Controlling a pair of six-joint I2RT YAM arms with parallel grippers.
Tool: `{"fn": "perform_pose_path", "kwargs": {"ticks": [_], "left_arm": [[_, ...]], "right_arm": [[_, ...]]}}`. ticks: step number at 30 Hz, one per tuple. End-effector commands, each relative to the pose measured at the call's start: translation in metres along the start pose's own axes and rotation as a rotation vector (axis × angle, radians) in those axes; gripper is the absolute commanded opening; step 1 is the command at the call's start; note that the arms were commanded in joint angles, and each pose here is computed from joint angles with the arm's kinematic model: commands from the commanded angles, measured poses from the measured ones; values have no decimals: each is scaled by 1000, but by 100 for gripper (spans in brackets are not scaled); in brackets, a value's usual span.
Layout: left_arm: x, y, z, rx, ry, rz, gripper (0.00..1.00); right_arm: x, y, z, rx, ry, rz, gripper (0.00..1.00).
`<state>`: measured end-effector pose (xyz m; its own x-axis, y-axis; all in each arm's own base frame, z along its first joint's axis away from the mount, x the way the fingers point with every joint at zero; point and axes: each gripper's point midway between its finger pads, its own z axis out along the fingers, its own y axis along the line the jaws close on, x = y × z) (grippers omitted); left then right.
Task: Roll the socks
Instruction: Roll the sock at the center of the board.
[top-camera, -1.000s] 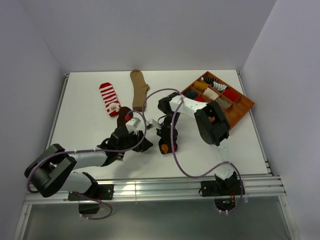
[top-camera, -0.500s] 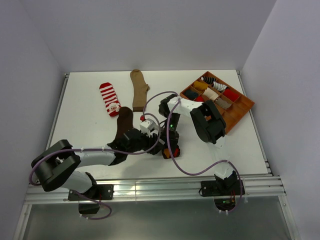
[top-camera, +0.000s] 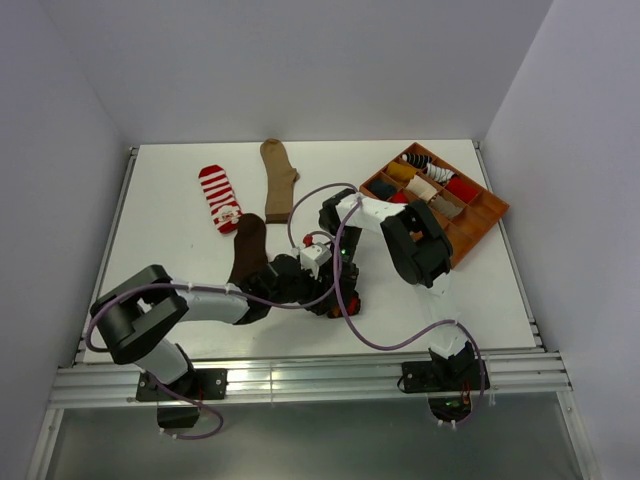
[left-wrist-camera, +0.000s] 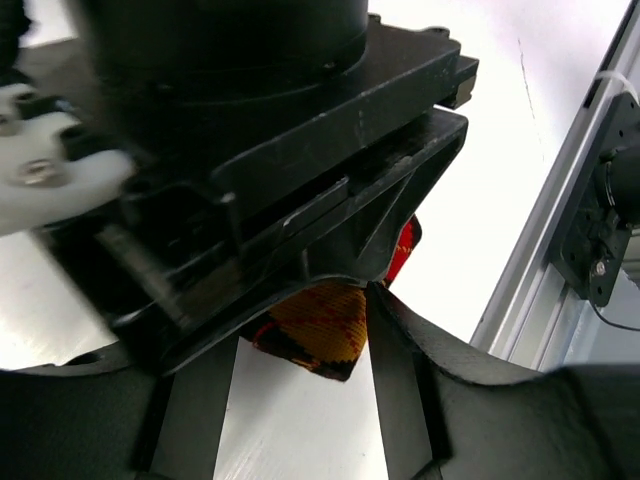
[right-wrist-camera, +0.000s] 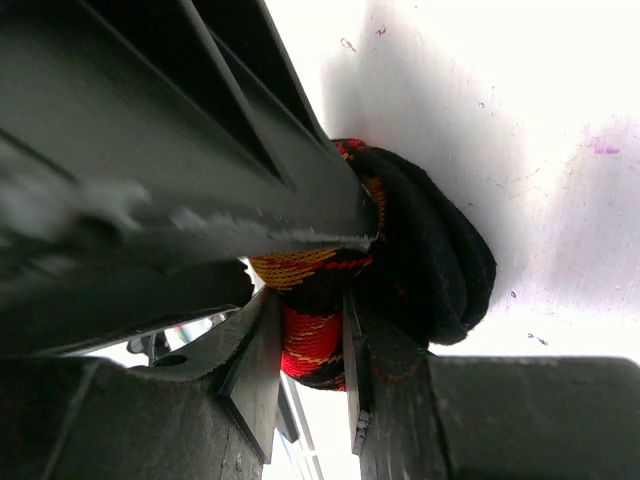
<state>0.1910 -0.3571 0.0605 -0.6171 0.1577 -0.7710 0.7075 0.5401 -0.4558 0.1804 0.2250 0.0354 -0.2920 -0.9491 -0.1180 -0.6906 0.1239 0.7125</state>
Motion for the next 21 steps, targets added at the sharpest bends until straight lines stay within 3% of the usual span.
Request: {"fn": "perform_pose_path", "kwargs": {"ticks": [1, 6, 11, 19, 21], "left_arm": [[-3, -12, 6, 62, 16, 32, 58], [9, -11, 7, 69, 54, 18, 54], [22, -4, 10, 47, 104, 12, 44], [35, 8, 20, -2, 174, 4, 0], [36, 10, 20, -15, 181, 2, 0]], "right_arm": [[2, -52, 11, 140, 26, -75, 25], [0, -58, 11, 163, 20, -59, 25], [-2, -64, 7, 197, 1, -29, 26], [-5, -70, 4, 260, -26, 1, 30], [-8, -72, 1, 280, -47, -5, 34]]}}
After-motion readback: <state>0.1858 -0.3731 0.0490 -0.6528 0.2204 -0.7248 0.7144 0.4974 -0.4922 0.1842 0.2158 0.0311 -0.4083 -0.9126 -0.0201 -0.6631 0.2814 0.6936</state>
